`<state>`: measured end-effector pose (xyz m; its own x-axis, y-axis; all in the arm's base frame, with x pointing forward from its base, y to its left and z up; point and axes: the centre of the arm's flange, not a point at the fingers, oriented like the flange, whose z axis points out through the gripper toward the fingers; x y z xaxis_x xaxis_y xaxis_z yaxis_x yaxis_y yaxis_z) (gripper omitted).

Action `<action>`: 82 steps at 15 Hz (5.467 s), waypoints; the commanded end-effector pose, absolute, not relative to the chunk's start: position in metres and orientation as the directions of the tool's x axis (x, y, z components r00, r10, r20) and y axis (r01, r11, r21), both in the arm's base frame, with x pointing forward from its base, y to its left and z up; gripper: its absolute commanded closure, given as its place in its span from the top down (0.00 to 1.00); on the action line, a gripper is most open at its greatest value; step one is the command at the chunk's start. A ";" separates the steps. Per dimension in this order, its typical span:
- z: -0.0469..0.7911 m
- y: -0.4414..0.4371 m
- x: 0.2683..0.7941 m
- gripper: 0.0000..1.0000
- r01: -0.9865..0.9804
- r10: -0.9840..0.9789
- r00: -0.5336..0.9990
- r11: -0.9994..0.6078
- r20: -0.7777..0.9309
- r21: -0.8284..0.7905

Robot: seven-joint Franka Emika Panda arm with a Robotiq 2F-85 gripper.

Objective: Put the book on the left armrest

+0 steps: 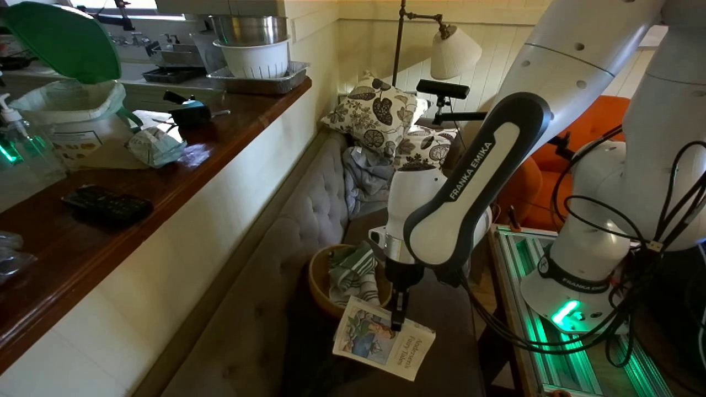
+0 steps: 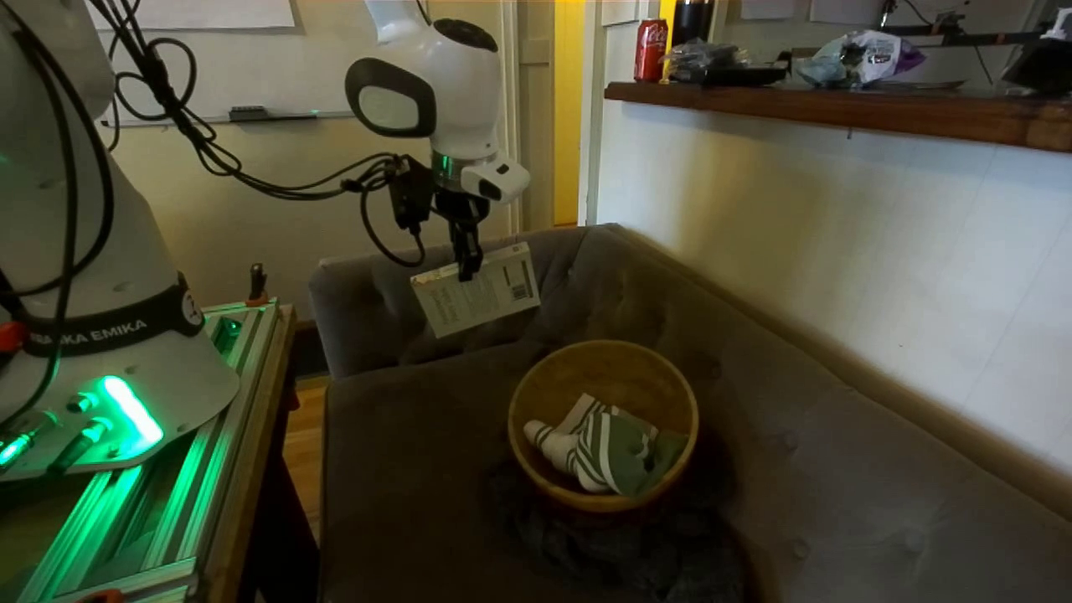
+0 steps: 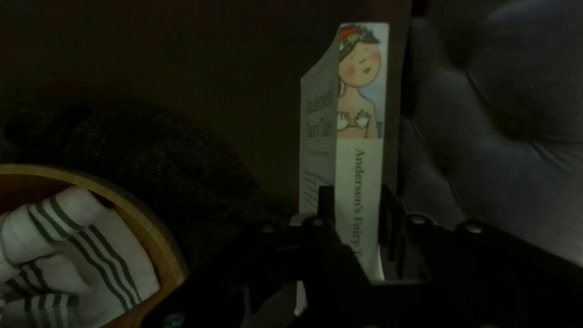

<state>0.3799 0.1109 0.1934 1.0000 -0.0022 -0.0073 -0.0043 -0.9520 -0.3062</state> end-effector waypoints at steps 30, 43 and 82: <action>0.163 0.372 0.477 0.06 -0.012 0.058 0.997 -0.536 -0.051 -0.844; 0.113 0.410 0.493 0.06 -0.001 0.333 0.922 -0.510 -0.199 -0.860; 0.263 0.272 0.506 1.00 0.131 0.137 0.944 -0.991 0.301 0.042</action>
